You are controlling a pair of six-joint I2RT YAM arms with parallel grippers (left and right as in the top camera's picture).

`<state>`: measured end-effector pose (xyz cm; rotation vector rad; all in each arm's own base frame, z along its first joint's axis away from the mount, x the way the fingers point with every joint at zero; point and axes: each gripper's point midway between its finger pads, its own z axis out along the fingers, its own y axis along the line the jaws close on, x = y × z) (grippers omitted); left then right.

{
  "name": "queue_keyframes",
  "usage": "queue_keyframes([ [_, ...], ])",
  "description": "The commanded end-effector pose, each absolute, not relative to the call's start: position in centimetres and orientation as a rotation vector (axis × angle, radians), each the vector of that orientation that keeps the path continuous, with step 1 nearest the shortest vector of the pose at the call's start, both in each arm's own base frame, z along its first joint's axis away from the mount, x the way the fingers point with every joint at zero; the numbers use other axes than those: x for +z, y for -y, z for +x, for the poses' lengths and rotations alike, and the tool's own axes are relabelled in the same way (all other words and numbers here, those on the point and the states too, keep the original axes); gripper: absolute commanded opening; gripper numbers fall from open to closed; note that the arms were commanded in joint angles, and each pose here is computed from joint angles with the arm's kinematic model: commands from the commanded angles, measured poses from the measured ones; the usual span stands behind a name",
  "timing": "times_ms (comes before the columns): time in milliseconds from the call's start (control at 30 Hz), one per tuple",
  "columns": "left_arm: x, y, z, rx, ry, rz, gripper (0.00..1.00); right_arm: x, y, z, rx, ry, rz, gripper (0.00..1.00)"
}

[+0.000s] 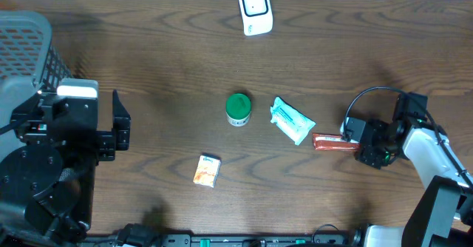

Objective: Scan the item barcode

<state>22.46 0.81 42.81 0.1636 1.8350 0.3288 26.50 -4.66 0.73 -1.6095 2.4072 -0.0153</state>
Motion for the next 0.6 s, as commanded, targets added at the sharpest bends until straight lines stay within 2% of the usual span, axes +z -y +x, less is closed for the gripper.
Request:
queue_keyframes([
  [0,42.7,-0.6,22.6,0.312,-1.838,0.158,0.95,-0.5,4.4,25.1,0.022,-2.425,-1.615,0.73],
  [167,42.7,-0.6,22.6,0.312,-1.838,0.158,0.95,-1.7,4.1,24.7,0.006,-2.408,-1.607,0.73],
  [267,42.7,-0.6,22.6,0.312,-1.838,0.158,0.95,-1.6,3.9,25.4,0.007,-2.414,-1.532,0.57],
  [367,42.7,-0.6,22.6,0.313,-1.839,0.158,0.95,-1.3,4.0,26.6,-0.023,-2.418,-1.454,0.29],
  [400,42.7,-0.6,22.6,0.313,-1.841,0.159,0.95,-1.2,3.9,26.9,-0.032,-2.412,-1.442,0.24],
  [433,42.6,-0.7,22.5,0.314,-1.844,0.16,0.95,-1.0,3.8,27.2,-0.036,-2.402,-1.432,0.11],
  [500,42.3,-0.7,22.5,0.316,-1.855,0.164,0.95,-0.9,3.7,27.8,-0.04,-2.39,-1.404,0.01],
  [567,42.1,-0.7,22.4,0.319,-1.866,0.168,0.95,-0.6,3.6,28.5,-0.048,-2.387,-1.355,0.01],
])
